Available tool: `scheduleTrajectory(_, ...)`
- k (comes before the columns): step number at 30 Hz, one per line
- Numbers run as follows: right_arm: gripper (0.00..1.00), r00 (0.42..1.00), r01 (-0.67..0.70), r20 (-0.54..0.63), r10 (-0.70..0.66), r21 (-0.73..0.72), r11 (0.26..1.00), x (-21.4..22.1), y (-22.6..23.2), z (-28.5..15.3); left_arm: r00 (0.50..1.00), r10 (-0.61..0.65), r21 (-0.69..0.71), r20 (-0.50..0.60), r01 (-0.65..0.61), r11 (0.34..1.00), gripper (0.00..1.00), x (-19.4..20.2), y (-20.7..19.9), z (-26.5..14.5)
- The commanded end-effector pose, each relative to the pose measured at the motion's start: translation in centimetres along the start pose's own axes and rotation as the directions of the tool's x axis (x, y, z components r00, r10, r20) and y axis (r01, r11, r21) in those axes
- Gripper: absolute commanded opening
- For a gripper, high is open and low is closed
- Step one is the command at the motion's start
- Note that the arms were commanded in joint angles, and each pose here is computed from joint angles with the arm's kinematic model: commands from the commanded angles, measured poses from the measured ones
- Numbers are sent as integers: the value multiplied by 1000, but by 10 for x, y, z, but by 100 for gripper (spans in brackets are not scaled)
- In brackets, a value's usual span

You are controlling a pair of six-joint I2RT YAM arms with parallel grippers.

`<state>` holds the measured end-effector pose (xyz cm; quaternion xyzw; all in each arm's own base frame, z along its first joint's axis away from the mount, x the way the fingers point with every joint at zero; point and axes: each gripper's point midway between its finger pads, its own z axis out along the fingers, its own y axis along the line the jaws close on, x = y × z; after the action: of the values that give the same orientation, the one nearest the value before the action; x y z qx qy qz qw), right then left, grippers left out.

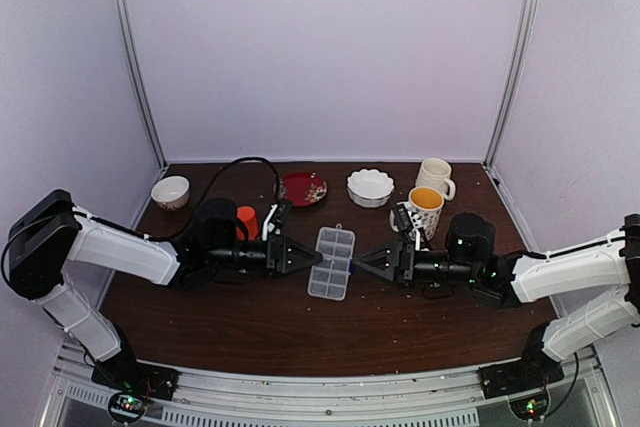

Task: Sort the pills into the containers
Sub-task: Open the lid of the pill container.

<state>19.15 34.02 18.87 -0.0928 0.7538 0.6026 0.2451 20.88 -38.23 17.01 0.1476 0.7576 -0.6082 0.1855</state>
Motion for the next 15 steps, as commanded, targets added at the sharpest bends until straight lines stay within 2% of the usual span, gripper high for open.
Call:
scheduleTrajectory(1,82,1000,17,0,-17,-33,999,-3,8,4,998,48,127,32,-52,991,12,-14,-30,2)
scheduleTrajectory(5,82,1000,24,-6,-25,-106,994,-4,25,7,998,44,147,40,-49,988,12,-17,-36,1)
scheduleTrajectory(7,78,999,30,-13,-32,-133,991,-3,33,7,998,45,149,38,-50,988,12,-17,-37,1)
scheduleTrajectory(15,45,999,32,7,-32,-186,982,-6,45,1,998,40,123,38,-44,991,12,-16,-30,1)
